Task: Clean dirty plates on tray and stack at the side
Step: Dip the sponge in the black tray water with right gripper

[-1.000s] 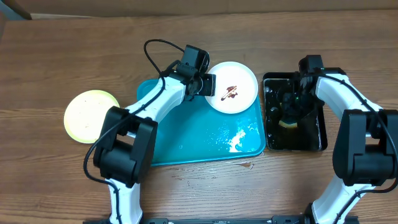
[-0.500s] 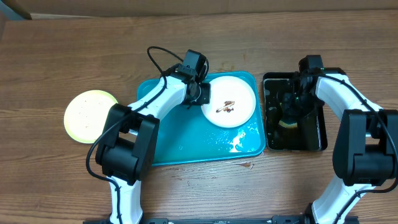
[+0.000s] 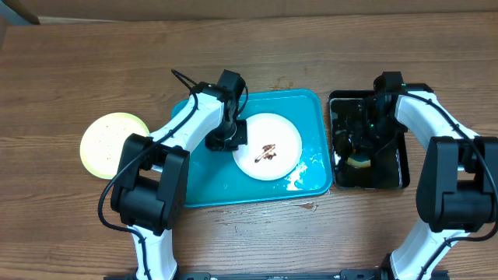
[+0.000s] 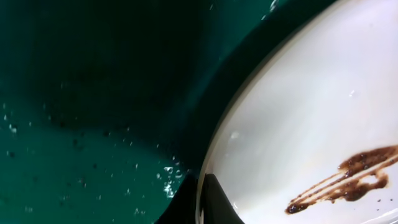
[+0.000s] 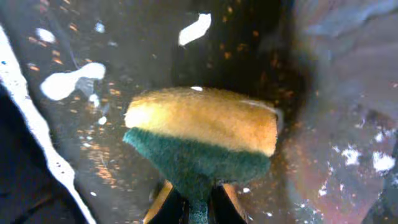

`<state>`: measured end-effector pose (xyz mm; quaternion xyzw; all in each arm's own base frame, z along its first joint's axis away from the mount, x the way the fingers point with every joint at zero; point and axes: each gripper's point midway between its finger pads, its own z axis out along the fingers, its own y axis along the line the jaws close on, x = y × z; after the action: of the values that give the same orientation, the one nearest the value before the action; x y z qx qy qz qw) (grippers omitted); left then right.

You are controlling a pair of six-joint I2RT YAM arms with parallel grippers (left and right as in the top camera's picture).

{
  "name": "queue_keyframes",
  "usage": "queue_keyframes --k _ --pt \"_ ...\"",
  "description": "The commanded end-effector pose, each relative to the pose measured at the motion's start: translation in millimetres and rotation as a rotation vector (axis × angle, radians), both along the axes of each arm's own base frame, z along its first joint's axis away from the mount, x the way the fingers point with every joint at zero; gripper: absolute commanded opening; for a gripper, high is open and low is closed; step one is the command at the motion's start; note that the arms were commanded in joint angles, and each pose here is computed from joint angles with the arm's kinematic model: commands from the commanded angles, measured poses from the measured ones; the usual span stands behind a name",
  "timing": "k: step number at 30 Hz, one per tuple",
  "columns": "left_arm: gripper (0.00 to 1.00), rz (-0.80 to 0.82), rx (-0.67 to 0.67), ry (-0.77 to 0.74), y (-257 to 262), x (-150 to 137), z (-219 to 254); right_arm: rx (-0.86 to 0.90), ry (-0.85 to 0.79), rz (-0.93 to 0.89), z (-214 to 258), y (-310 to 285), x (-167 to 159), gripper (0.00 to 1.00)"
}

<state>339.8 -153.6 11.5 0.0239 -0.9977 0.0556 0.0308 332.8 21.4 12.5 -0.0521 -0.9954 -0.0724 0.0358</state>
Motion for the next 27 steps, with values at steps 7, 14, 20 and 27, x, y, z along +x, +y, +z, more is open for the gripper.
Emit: queue_keyframes --k 7,14,20,27 --pt "0.04 0.022 0.030 -0.004 7.2 -3.7 7.0 0.031 -0.100 -0.003 54.2 7.1 6.2 0.40" --pt "0.04 0.021 0.030 -0.003 7.2 -3.8 7.0 0.030 -0.068 0.003 45.6 9.2 -3.4 0.41" --pt "0.04 0.021 0.031 -0.003 7.3 -3.8 7.0 0.020 -0.103 0.001 24.1 7.6 -1.1 0.41" --pt "0.04 0.022 0.030 -0.004 7.2 -3.6 7.0 -0.015 -0.131 -0.032 3.6 1.6 -1.6 0.37"
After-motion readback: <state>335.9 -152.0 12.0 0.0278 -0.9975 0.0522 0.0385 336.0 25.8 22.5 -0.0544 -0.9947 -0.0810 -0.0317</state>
